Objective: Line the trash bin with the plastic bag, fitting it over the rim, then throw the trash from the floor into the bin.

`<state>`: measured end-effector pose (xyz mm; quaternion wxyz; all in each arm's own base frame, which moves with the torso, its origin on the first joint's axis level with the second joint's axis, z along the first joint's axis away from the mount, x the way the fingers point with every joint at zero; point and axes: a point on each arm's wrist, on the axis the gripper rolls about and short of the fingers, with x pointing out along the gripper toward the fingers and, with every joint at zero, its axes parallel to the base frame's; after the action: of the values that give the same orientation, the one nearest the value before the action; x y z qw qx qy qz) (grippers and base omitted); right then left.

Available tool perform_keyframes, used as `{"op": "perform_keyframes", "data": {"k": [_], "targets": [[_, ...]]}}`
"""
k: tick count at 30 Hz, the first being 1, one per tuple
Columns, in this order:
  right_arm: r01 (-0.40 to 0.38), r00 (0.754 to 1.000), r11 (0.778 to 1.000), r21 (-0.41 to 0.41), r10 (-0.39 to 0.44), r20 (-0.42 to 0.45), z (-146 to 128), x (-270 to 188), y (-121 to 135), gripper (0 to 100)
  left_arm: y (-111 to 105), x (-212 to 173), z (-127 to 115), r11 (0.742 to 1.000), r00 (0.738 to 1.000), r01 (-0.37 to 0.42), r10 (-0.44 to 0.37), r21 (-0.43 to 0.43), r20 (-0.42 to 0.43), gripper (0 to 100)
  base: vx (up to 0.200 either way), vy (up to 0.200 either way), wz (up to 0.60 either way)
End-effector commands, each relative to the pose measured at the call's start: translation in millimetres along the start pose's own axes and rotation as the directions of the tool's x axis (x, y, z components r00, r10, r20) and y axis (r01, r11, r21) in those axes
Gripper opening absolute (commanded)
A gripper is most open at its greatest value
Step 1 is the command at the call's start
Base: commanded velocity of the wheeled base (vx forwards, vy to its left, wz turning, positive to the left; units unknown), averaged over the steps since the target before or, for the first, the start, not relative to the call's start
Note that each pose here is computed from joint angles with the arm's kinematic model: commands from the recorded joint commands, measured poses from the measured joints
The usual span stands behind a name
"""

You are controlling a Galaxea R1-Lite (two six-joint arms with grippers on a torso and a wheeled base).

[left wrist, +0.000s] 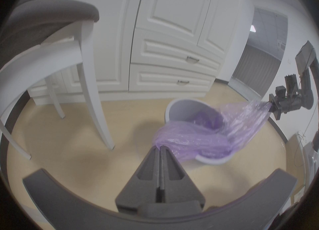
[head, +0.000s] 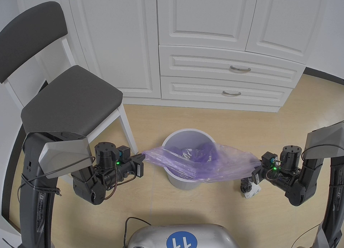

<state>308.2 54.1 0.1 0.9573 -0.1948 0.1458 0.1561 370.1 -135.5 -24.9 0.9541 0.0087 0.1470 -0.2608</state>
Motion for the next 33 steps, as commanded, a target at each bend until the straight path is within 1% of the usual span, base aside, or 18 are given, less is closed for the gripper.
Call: {"op": "perform_keyframes", "data": {"k": [1,2,3,5,7,10,13,17,20,23,26,33], "targets": [[-0.04,0.996,0.998,-0.053,0.035,-0.081,-13,-16,6,0,5,-17,9,1.0,0.998,-0.014,0.014,0.01,-0.054,0,0.0,0.0,0.0],[-0.049,0.994,0.996,-0.068,0.042,-0.1,-17,-19,7,0,5,-19,9,1.0,0.997,-0.009,0.009,0.005,-0.08,0,0.0,0.0,0.0],[-0.049,0.994,0.996,-0.068,0.042,-0.1,-17,-19,7,0,5,-19,9,1.0,0.997,-0.009,0.009,0.005,-0.08,0,0.0,0.0,0.0],[-0.067,0.99,0.992,-0.104,0.053,-0.131,-22,-23,10,0,5,-24,10,1.0,0.994,-0.002,0.002,-0.001,-0.113,0,0.0,0.0,0.0],[-0.076,0.988,0.989,-0.126,0.057,-0.144,-25,-26,10,0,6,-28,9,1.0,0.99,0.004,-0.002,0.014,-0.141,0,0.0,0.0,0.0],[-0.079,0.986,0.988,-0.134,0.058,-0.155,-26,-29,10,0,11,-33,7,0.999,0.985,0.001,0.007,0.048,-0.171,0,0.0,0.0,0.0],[-0.082,0.985,0.988,-0.132,0.06,-0.16,-27,-30,10,0,11,-36,8,0.998,0.984,0.006,0.005,0.06,-0.176,0,0.0,0.0,0.0],[-0.103,0.981,0.986,-0.132,0.079,-0.175,-29,-35,13,0,12,-42,8,0.998,0.982,0.031,-0.02,0.057,-0.186,0,0.0,0.0,0.0],[-0.133,0.977,0.978,-0.161,0.103,-0.184,-31,-40,14,0,14,-46,8,0.997,0.977,0.039,-0.023,0.073,-0.21,0,0.0,0.0,0.0],[-0.142,0.976,0.975,-0.172,0.108,-0.192,-32,-42,14,0,15,-50,8,0.996,0.974,0.04,-0.02,0.083,-0.227,0,0.0,0.0,0.0],[-0.154,0.971,0.971,-0.184,0.114,-0.211,-35,-47,14,0,16,-55,8,0.994,0.966,0.066,-0.041,0.092,-0.254,0,0.0,0.0,0.0],[-0.158,0.969,0.966,-0.206,0.112,-0.218,-34,-55,13,0,20,-63,10,0.99,0.963,0.083,-0.051,0.111,-0.264,0,0.0,0.0,0.0]]}}
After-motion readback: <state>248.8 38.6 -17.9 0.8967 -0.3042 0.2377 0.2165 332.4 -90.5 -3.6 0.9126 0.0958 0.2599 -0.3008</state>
